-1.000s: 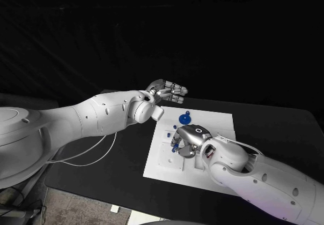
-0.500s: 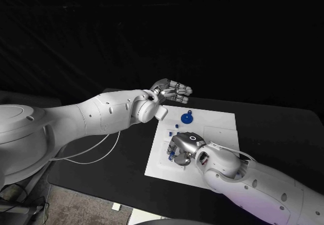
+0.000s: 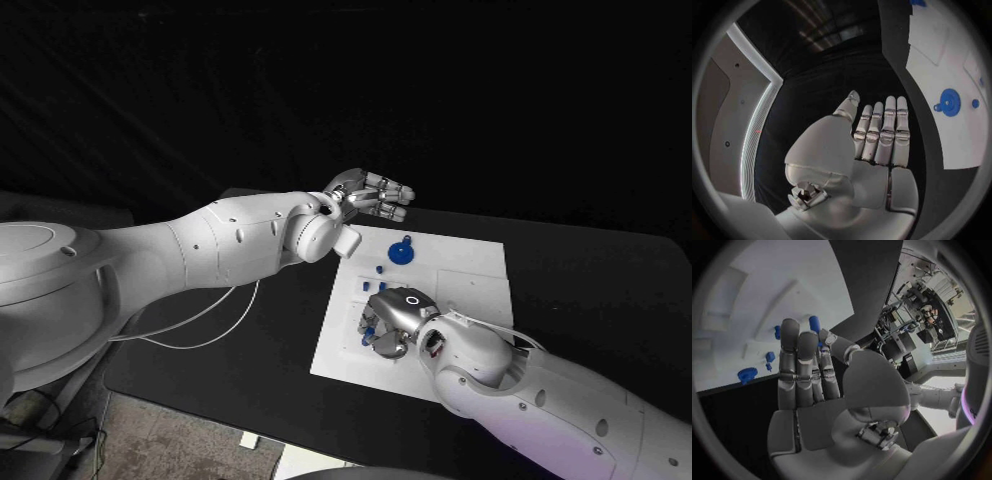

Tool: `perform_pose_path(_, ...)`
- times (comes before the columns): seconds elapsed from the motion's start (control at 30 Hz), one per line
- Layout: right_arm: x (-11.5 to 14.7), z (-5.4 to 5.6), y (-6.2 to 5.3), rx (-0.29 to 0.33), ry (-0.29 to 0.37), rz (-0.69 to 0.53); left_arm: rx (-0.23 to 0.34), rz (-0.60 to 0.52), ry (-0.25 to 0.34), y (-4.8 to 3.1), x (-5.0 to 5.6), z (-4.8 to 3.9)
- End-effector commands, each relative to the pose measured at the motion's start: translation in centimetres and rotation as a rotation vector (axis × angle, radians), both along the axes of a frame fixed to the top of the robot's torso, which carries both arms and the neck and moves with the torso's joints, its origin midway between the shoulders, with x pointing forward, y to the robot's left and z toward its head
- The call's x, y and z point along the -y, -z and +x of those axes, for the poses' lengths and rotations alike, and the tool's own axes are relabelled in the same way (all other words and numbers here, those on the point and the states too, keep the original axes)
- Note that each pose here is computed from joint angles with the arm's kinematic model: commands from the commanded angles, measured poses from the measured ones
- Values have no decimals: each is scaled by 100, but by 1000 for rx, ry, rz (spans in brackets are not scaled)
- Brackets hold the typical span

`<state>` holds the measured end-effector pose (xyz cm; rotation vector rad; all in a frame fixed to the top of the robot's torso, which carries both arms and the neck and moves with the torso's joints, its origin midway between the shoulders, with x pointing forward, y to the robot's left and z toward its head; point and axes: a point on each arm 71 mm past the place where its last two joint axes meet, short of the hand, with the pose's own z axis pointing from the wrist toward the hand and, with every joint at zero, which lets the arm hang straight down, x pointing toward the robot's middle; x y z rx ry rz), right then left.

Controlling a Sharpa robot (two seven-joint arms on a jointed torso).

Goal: Assemble the parts on the task board

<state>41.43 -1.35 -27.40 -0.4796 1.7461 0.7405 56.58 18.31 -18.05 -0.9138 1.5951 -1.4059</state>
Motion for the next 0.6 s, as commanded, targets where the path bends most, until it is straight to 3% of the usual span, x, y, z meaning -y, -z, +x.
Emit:
perform_pose_path(0.03, 5, 3, 5, 16, 5, -7, 10, -16, 16, -15, 18, -6)
perform_pose_path(0.6, 44, 31, 0, 45, 40, 1, 10, -13, 17, -14, 3, -4)
